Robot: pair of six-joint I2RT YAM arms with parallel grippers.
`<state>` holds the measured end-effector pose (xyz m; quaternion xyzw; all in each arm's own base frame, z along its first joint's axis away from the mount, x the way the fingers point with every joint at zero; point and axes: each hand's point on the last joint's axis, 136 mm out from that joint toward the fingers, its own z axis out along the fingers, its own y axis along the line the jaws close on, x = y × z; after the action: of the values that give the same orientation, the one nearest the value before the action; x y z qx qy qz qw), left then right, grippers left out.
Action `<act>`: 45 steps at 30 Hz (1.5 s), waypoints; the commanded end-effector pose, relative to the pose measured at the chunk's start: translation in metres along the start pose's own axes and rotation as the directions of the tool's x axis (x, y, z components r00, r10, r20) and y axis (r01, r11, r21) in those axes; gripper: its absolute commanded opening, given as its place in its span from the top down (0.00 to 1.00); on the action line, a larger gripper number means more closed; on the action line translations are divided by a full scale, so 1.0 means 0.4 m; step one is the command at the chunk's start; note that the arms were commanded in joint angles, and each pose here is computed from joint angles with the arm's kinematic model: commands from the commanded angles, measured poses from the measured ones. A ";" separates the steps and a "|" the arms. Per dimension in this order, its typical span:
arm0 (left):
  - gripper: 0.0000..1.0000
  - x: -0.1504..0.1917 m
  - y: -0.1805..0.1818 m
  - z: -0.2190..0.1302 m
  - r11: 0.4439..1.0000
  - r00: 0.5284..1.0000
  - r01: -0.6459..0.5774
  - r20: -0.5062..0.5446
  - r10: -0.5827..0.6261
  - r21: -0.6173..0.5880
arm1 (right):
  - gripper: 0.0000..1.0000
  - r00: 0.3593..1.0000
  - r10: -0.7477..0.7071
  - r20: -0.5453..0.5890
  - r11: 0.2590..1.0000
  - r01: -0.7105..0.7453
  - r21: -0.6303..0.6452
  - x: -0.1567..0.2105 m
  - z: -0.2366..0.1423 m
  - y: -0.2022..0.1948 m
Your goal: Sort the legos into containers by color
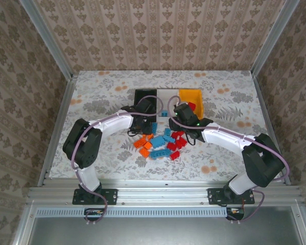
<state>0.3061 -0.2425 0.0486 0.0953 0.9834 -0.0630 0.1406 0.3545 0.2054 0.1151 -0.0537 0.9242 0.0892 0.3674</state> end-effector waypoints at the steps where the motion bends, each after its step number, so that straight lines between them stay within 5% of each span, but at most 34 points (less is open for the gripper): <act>1: 0.53 0.006 0.011 0.009 0.999 1.000 -0.019 -0.004 0.019 -0.032 | 0.50 1.000 -0.002 0.027 1.000 0.003 -0.027 -0.013 -0.016 0.010; 18: 0.57 0.029 0.047 0.011 0.999 0.999 -0.020 0.026 0.020 -0.026 | 0.50 1.000 -0.003 0.009 0.999 0.003 -0.034 0.000 -0.001 0.015; 31: 0.74 -0.017 0.030 -0.003 0.998 0.994 -0.068 0.081 0.068 -0.006 | 0.50 1.000 -0.008 0.009 0.999 0.008 -0.033 0.001 0.000 0.015; 45: 0.84 0.000 0.057 -0.130 0.999 0.987 -0.053 0.152 0.053 -0.006 | 0.50 1.000 -0.007 0.007 0.999 0.007 -0.038 0.005 0.002 0.018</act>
<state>0.3025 -0.2234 0.0825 0.1173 0.9678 -0.0749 0.2099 0.3545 0.2095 0.1152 -0.0564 0.9222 0.1012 0.3689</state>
